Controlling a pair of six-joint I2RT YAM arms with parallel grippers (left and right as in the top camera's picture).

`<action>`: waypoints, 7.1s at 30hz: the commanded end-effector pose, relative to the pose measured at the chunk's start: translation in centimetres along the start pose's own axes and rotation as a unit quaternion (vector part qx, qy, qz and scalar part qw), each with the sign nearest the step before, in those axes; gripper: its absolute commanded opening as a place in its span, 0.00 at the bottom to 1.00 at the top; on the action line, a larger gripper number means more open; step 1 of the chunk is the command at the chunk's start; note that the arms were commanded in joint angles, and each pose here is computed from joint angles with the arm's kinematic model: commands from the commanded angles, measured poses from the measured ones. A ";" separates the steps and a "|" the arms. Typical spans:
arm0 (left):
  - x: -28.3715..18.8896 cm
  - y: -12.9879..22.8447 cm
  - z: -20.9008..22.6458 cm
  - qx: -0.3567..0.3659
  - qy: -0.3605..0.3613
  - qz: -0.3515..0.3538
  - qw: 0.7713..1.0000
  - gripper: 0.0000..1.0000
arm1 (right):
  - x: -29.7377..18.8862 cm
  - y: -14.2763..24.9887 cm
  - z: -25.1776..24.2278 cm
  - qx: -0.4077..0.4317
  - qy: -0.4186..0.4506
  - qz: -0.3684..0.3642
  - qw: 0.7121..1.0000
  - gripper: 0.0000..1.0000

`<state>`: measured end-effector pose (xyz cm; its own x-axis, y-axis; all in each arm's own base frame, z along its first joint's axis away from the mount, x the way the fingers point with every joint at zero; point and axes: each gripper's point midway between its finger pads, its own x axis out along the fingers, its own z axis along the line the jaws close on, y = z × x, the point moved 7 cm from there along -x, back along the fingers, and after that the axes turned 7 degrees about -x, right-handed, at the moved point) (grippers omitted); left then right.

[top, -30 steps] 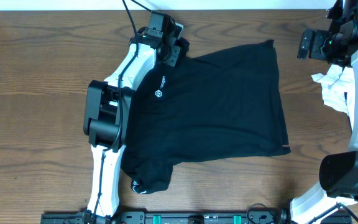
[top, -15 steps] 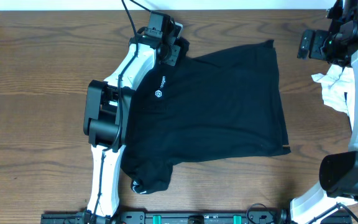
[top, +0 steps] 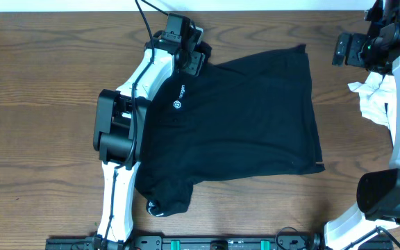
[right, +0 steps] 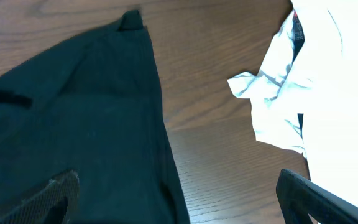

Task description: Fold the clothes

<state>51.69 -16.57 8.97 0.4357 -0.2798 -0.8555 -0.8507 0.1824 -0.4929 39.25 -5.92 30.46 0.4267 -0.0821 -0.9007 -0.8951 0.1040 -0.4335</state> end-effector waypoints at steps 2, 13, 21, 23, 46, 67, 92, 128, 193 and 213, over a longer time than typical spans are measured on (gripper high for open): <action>0.4 0.5 0.4 -0.017 -0.005 0.008 1.000 0.56 | 0.0 0.1 0.0 0.005 0.005 0.002 1.000 0.99; 0.2 -0.1 0.7 -0.016 -0.010 -0.007 1.000 0.07 | 0.0 0.1 0.0 0.005 0.005 0.002 1.000 0.99; -2.1 -4.1 3.6 -0.007 -0.087 -0.102 0.991 0.06 | 0.0 0.1 0.0 0.005 0.005 0.002 1.000 0.99; -2.3 -4.6 4.3 -0.002 -0.092 -0.119 0.989 0.06 | 0.0 0.1 0.0 0.005 0.005 0.002 1.000 0.99; -2.0 -5.8 13.4 -0.048 -0.138 -0.194 0.970 0.83 | 0.0 0.1 0.0 0.005 0.005 0.002 1.000 0.99; -30.1 0.7 5.3 -0.324 -0.113 -0.093 0.935 0.98 | 0.0 0.1 0.0 0.005 0.005 0.002 1.000 0.99; -40.0 13.7 -1.0 -0.337 -0.134 0.068 0.929 0.98 | 0.0 -0.5 0.6 0.014 -0.026 -0.014 0.999 0.99; -30.7 23.0 0.8 -0.383 -0.172 0.137 0.897 0.98 | 11.7 24.6 2.1 0.132 -0.016 0.269 0.954 0.70; -19.6 35.5 -0.8 -0.450 -0.062 0.288 0.843 0.21 | 14.2 26.9 1.7 0.127 0.004 0.244 0.961 0.01; -22.1 32.3 -1.1 -0.381 -0.044 0.287 0.878 0.06 | 10.4 22.6 0.9 0.133 0.039 0.249 0.959 0.01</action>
<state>13.39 -5.46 10.72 -0.1695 -0.2750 -0.9464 -0.8375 -0.4659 0.2854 22.45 -3.12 9.74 -0.1034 0.0138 -0.9945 -0.9163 0.3877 0.1006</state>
